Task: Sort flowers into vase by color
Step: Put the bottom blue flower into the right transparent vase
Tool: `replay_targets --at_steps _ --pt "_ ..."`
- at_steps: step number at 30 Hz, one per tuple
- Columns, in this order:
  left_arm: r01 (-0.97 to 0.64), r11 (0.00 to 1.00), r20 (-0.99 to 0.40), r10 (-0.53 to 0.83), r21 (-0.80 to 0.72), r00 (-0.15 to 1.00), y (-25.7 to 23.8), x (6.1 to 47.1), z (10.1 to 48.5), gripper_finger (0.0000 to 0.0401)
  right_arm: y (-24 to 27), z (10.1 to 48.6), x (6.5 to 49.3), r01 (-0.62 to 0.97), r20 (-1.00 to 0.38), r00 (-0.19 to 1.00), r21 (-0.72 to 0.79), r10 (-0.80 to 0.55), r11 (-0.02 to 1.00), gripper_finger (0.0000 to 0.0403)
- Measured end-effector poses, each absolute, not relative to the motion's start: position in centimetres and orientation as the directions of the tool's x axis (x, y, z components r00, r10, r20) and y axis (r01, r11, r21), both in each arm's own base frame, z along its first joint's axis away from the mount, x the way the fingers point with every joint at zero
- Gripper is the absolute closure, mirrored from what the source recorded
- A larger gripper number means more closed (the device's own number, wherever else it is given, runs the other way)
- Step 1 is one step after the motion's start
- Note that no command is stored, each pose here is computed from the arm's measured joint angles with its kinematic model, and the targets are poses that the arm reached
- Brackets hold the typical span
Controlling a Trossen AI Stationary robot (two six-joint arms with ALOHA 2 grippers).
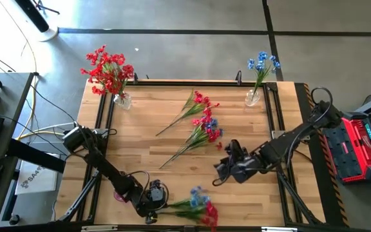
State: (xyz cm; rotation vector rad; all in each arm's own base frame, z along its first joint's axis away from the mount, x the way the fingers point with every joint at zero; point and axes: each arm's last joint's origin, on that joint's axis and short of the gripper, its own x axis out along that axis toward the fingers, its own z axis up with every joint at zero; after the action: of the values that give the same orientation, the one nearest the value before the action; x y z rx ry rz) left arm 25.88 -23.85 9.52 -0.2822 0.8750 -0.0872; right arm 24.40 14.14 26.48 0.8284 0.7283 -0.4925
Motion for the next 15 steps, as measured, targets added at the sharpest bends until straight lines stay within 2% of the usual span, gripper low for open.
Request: replay_targets --at_steps 8,11,15 --pt "-0.116 0.945 -0.717 -0.149 -0.306 0.681 -23.5 26.2 10.0 0.0394 15.8 26.3 22.7 0.674 -0.735 0.662 0.495 -0.151 0.548 0.0204" --pt "-0.205 0.941 -0.68 -0.034 -0.268 0.733 -22.5 26.5 10.8 0.0397 16.3 26.4 22.3 0.675 -0.715 0.677 0.509 -0.174 0.534 0.0204" --pt "-0.314 0.898 -0.585 0.082 -0.307 0.807 -21.2 27.2 13.5 0.0397 16.9 26.9 22.3 0.64 -0.647 0.734 0.559 -0.204 0.528 0.0204"
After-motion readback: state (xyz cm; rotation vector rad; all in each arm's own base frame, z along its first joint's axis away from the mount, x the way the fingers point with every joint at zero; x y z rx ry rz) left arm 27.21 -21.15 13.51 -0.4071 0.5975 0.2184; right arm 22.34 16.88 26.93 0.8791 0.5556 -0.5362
